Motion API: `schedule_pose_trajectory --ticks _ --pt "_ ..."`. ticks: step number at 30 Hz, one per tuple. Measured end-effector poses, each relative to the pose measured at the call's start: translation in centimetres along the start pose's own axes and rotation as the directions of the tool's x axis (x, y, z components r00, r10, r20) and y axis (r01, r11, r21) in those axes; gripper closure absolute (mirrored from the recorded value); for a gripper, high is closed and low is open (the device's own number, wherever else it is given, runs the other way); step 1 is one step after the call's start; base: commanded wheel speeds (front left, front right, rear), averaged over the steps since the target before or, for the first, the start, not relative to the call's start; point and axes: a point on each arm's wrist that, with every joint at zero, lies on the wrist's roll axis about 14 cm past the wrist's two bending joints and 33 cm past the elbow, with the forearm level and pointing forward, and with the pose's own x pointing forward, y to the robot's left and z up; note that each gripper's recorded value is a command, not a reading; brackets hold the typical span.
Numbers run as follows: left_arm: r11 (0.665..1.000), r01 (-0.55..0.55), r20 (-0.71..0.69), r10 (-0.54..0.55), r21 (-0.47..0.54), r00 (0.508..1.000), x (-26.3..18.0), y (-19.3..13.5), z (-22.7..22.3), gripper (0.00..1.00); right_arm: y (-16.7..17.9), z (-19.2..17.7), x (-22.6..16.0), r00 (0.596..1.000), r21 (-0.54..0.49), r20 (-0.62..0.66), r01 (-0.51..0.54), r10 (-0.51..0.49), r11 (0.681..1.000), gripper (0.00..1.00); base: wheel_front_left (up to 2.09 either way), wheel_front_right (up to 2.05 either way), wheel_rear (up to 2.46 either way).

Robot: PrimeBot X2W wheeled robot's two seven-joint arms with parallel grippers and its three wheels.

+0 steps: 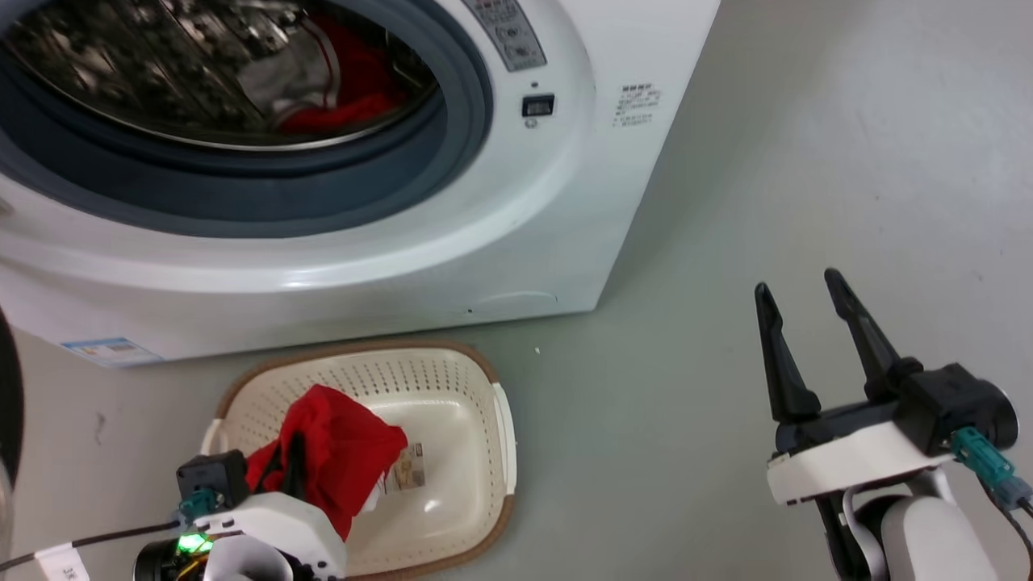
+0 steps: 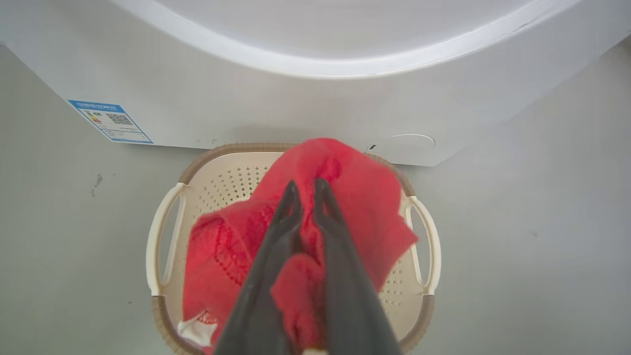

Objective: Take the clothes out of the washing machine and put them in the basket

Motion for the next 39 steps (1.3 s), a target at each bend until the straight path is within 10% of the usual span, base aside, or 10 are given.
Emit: schedule_pose_trajectory --ticks 28,31,33,39 --pt "0.991 -0.125 -0.512 0.128 0.041 0.849 7.6 4.7 -18.3 1.00 -2.5 -10.6 3.9 0.979 -0.008 -0.202 0.039 -0.039 0.999 0.00 0.00 0.00 0.00" --pt "0.992 -0.120 -0.523 0.118 0.030 0.844 7.6 4.3 -18.4 0.57 -2.5 -10.7 3.9 0.978 -0.001 -0.205 0.042 -0.041 0.999 0.00 0.00 0.00 0.00" --pt "0.992 -0.121 -0.522 0.119 0.029 0.845 7.5 4.2 -18.0 0.00 -2.5 -10.3 3.8 0.979 -0.002 -0.198 0.043 -0.042 0.999 0.00 0.00 0.00 0.00" --pt "0.994 -0.110 -0.484 0.104 0.015 0.869 6.6 3.6 -15.7 0.00 -2.2 -7.8 3.5 0.989 -0.007 -0.142 0.036 -0.037 0.999 0.00 0.00 0.00 0.00"
